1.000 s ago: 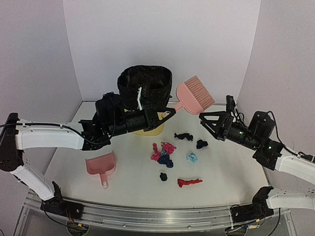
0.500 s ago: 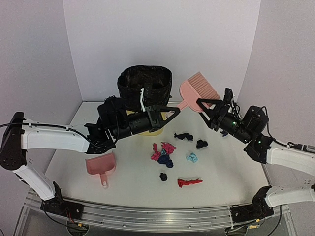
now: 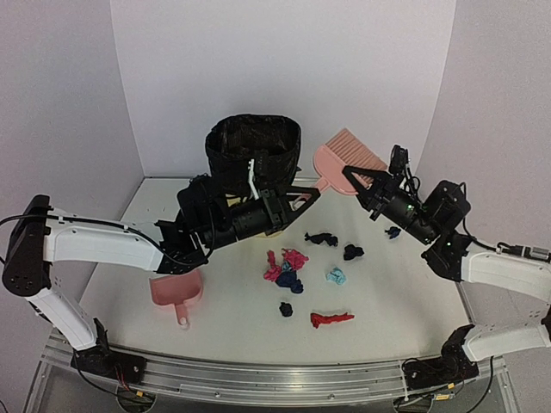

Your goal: Sweep away the paper scraps from the table

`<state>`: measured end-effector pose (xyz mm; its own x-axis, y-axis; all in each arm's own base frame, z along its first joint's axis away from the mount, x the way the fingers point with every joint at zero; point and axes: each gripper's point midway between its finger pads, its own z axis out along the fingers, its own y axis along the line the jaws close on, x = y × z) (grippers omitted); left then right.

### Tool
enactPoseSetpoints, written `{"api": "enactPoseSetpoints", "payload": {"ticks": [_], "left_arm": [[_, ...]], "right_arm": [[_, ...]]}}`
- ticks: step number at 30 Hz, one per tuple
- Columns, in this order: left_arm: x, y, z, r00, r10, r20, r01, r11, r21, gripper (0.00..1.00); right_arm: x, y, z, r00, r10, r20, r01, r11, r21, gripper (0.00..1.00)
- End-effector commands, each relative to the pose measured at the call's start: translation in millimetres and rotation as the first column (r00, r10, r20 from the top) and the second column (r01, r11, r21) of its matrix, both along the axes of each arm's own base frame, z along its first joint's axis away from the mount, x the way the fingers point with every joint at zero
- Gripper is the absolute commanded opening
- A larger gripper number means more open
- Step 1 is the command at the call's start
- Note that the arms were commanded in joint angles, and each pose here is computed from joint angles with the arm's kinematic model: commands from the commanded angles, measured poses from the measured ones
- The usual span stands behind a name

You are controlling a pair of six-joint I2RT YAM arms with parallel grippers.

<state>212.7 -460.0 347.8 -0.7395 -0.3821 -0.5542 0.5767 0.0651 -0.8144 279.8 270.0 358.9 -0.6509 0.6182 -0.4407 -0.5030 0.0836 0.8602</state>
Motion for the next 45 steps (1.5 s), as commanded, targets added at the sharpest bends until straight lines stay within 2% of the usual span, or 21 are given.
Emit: {"api": "enactPoseSetpoints", "payload": {"ticks": [1, 2, 3, 7, 12, 15, 18, 23, 32, 35, 38, 45], "left_arm": [[6, 9, 3, 0.996, 0.066, 0.052, -0.068, 0.997, 0.045, 0.77], [6, 13, 0, 0.996, 0.075, 0.057, -0.08, 0.993, 0.083, 0.95], [7, 16, -9, 0.995, 0.086, 0.059, -0.094, 0.986, 0.138, 0.99], [7, 42, -23, 0.988, 0.14, 0.063, -0.153, 0.929, 0.338, 1.0], [3, 81, -31, 0.982, 0.18, 0.056, -0.186, 0.873, 0.451, 1.0], [-4, 80, -29, 0.998, 0.067, 0.011, -0.065, 0.889, 0.454, 1.0], [-14, 65, -34, 0.992, -0.113, -0.064, 0.129, 0.906, 0.404, 1.0], [-25, 48, -50, 0.951, -0.278, -0.135, 0.309, 0.865, 0.396, 0.94], [-45, 33, -42, 0.887, -0.446, -0.117, 0.459, 0.835, 0.302, 0.79], [-50, 30, -42, 0.868, -0.482, -0.118, 0.494, 0.822, 0.283, 0.7], [-53, 30, -41, 0.859, -0.499, -0.118, 0.511, 0.815, 0.274, 0.55], [-56, 31, -40, 0.85, -0.512, -0.122, 0.526, 0.811, 0.257, 0.07]], "right_arm": [[-4, -1, 19, 0.999, 0.012, 0.035, -0.014, 0.999, 0.039, 0.0], [-6, -1, 17, 0.999, 0.017, 0.038, -0.018, 0.999, 0.029, 0.0], [-8, 1, 13, 0.999, 0.028, 0.035, -0.029, 0.999, 0.014, 0.0], [-18, 7, -17, 0.997, 0.083, -0.003, -0.083, 0.991, -0.101, 0.0], [-45, 27, -52, 0.957, 0.27, -0.102, -0.288, 0.911, -0.294, 0.0], [-59, 37, -50, 0.917, 0.382, -0.113, -0.398, 0.861, -0.316, 0.0], [-70, 45, -44, 0.867, 0.485, -0.114, -0.495, 0.812, -0.309, 0.0], [-77, 49, -38, 0.838, 0.536, -0.099, -0.538, 0.784, -0.31, 0.0], [-88, 58, -39, 0.749, 0.647, -0.145, -0.658, 0.699, -0.279, 0.0], [-89, 58, -38, 0.741, 0.658, -0.136, -0.666, 0.691, -0.282, 0.0], [-90, 59, -38, 0.731, 0.668, -0.138, -0.676, 0.681, -0.281, 0.0], [-92, 61, -40, 0.708, 0.692, -0.144, -0.7, 0.657, -0.281, 0.0]]}}
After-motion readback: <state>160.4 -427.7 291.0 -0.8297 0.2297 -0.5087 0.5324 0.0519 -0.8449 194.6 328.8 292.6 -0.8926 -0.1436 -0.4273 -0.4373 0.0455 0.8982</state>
